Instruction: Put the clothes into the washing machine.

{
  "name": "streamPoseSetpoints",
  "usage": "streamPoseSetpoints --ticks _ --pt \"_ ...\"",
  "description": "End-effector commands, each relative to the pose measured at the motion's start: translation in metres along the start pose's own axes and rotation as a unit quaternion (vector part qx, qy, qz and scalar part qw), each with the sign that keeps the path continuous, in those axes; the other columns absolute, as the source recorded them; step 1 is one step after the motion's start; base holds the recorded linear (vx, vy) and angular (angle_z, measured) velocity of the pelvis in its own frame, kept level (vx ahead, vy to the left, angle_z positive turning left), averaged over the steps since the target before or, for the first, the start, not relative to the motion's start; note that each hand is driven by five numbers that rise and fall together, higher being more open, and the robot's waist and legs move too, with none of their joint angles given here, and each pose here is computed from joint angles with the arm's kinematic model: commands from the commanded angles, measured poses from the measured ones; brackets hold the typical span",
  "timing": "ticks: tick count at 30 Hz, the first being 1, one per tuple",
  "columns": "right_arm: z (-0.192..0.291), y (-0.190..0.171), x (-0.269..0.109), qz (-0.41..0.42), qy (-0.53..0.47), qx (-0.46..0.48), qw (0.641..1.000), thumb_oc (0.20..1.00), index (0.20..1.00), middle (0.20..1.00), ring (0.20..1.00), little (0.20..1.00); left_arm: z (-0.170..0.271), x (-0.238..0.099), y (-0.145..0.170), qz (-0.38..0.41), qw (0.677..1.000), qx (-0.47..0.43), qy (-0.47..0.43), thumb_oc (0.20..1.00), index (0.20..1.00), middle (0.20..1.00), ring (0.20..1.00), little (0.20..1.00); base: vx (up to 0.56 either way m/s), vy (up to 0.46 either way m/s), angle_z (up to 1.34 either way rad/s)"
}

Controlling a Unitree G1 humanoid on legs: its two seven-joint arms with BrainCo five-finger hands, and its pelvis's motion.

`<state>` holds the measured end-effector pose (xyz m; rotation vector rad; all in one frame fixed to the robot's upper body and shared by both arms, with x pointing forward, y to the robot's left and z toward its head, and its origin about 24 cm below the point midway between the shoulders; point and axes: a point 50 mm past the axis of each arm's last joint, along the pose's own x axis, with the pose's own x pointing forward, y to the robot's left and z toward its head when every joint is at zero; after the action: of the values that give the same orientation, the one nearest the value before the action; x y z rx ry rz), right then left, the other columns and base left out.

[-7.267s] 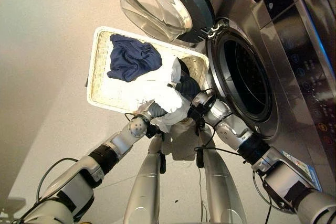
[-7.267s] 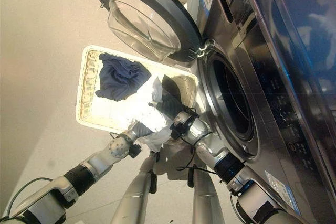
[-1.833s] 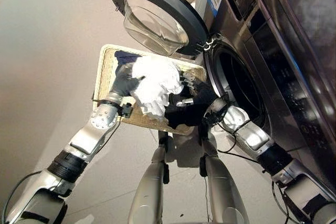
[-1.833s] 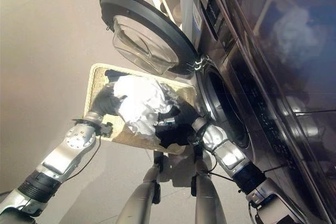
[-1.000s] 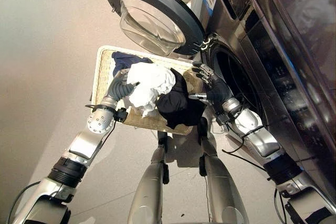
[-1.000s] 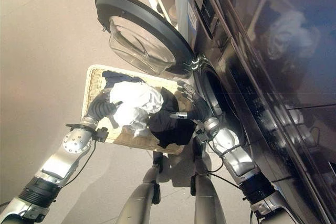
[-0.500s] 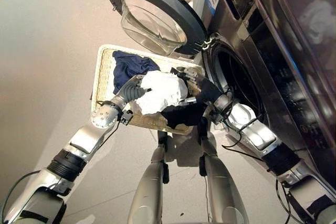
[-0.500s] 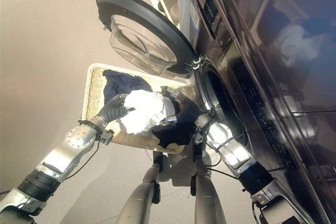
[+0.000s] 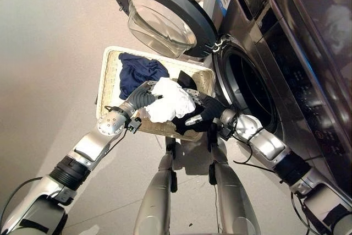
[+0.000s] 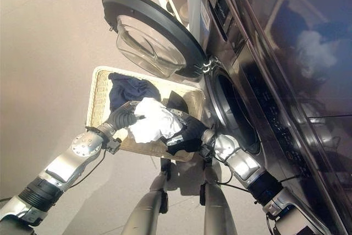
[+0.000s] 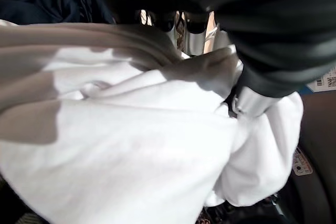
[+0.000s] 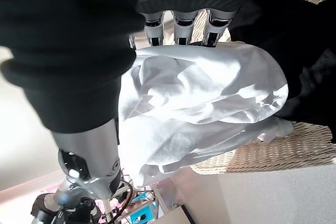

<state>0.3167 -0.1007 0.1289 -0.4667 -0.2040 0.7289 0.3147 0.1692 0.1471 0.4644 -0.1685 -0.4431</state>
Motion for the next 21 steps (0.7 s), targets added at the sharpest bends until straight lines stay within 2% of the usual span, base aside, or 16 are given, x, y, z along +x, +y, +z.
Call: streamPoseSetpoints --ticks 1,9,12,14,15,21 --pt "0.015 0.007 0.006 0.021 -0.036 -0.001 0.999 1.0 1.0 1.0 1.0 1.0 0.061 0.003 -0.016 -0.078 0.983 -0.046 -0.159 0.2 0.2 0.2 0.2 0.2 0.0 0.0 0.0" --pt "0.017 0.015 0.016 -0.022 -0.059 0.055 0.996 1.0 1.0 1.0 1.0 1.0 0.066 0.007 -0.048 -0.163 0.96 -0.149 -0.175 0.2 0.2 0.2 0.2 0.2 0.0 0.0 0.0" --pt "0.017 0.017 0.021 -0.045 -0.059 0.05 0.996 1.0 1.0 1.0 1.0 1.0 0.071 0.009 -0.061 -0.198 0.938 -0.21 -0.19 0.2 0.2 0.2 0.2 0.2 0.0 0.0 0.0" --pt "0.016 0.018 0.021 -0.047 -0.058 0.051 0.996 1.0 1.0 1.0 1.0 1.0 0.072 0.009 -0.062 -0.203 0.935 -0.218 -0.192 0.2 0.2 0.2 0.2 0.2 0.0 0.0 0.0" --pt "0.013 0.022 0.026 -0.045 -0.044 0.046 0.997 1.0 1.0 1.0 1.0 1.0 0.078 0.008 -0.071 -0.218 0.917 -0.256 -0.212 0.2 0.2 0.2 0.2 0.2 0.0 0.0 0.0" --pt "0.005 0.031 0.03 -0.014 -0.017 0.042 0.999 1.0 1.0 1.0 1.0 1.0 0.087 0.01 -0.072 -0.202 0.914 -0.258 -0.24 0.2 0.2 0.2 0.2 0.2 0.0 0.0 0.0"
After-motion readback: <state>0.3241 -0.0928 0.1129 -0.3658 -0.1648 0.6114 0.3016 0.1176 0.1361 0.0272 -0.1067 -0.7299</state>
